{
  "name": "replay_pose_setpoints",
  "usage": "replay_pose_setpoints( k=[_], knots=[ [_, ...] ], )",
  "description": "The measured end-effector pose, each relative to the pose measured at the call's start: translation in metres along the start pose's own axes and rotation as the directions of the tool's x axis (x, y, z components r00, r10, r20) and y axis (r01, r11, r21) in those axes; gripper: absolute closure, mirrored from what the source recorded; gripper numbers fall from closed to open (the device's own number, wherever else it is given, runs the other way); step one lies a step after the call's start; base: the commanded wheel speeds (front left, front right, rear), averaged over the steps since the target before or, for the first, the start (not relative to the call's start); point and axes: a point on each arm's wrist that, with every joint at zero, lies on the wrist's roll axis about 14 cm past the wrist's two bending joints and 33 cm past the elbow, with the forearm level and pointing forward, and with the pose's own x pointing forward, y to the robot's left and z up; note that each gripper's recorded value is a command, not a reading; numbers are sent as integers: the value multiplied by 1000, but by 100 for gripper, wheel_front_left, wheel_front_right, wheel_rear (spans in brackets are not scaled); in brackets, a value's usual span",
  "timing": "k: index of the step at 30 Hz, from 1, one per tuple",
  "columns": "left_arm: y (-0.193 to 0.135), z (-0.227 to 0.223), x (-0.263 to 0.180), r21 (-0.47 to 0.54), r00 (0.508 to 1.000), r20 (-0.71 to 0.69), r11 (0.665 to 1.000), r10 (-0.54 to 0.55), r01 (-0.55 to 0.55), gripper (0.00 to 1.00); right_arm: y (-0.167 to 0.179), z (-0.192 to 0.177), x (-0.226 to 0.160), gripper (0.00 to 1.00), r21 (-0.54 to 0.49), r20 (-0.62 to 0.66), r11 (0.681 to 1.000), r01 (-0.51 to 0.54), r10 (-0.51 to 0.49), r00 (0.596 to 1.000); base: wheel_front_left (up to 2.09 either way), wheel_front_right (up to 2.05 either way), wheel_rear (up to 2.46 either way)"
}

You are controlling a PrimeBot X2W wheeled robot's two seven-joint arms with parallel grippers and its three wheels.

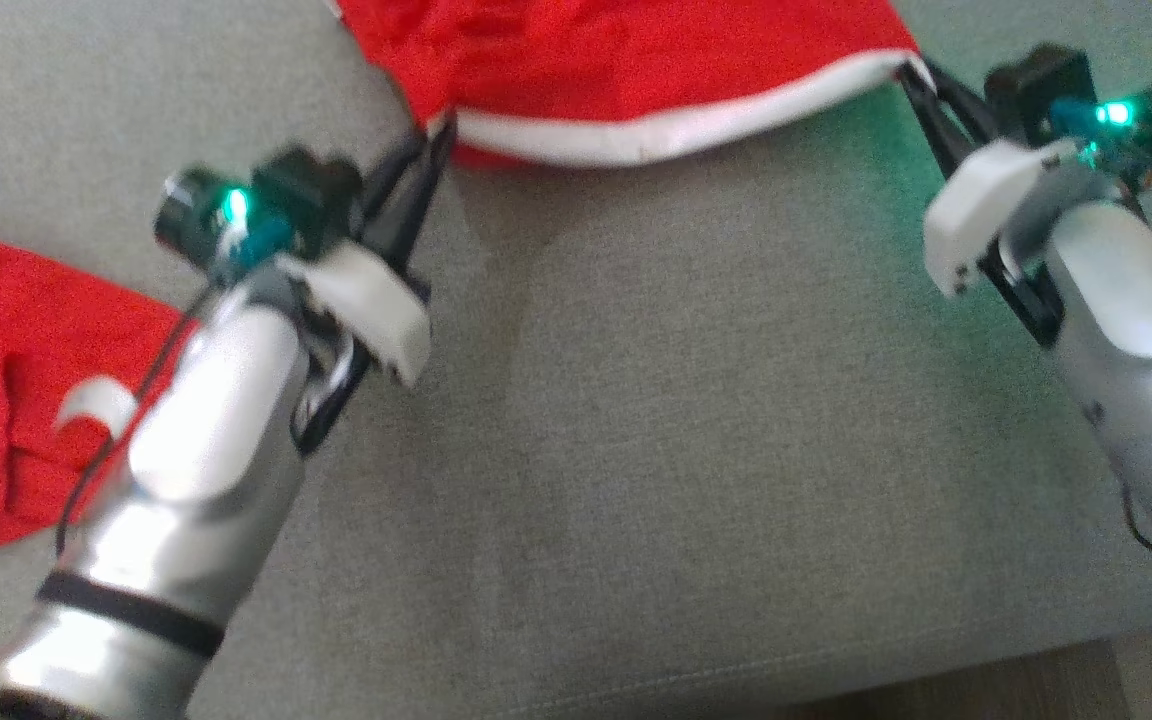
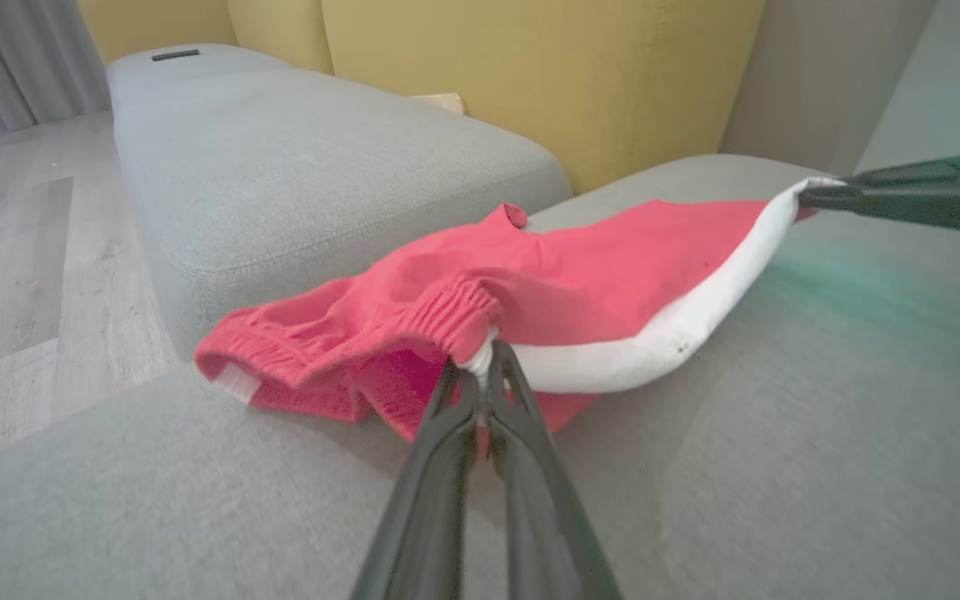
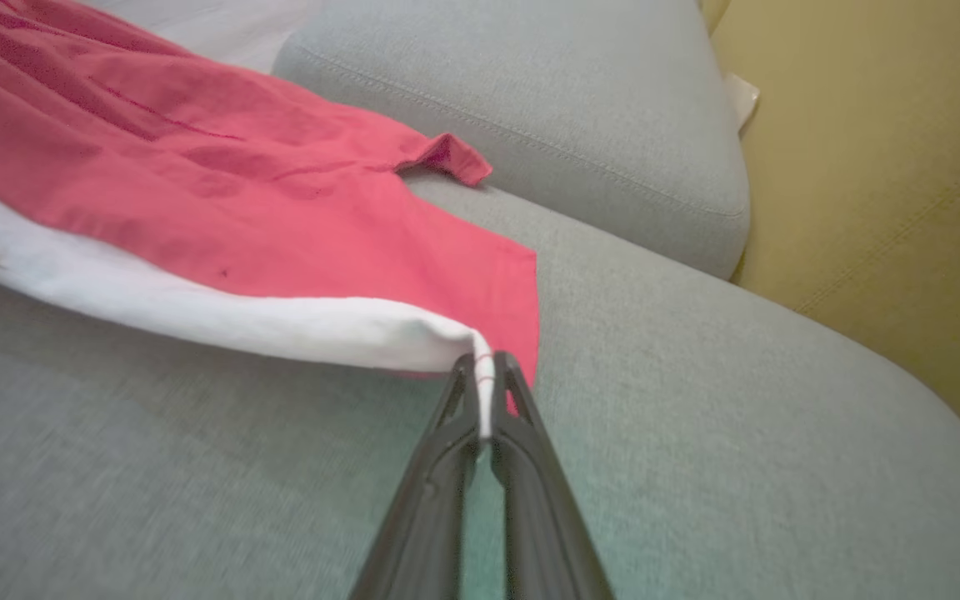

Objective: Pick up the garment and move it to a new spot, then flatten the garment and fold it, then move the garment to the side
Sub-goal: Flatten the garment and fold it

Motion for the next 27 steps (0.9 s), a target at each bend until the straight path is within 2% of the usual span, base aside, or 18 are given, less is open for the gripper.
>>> replay_pose_setpoints(
  k=[5, 17, 27],
  knots=[
    [-15, -9, -32, -9, 999, -33, 1000, -15, 15, 100, -8, -16, -33, 100, 0, -59, 1000, -17, 17, 998, 0, 0, 0],
    [-65, 0, -83, -20, 998, -14, 997, -69, 68, 100, -7, -44, -109, 100, 40, -153, 996, -75, 80, 985, 0, 0, 0],
    [-120, -10, -141, -49, 989, -58, 989, -139, 136, 100, 16, -81, -187, 100, 109, -271, 986, -129, 155, 950, 0, 0, 0]
  ],
)
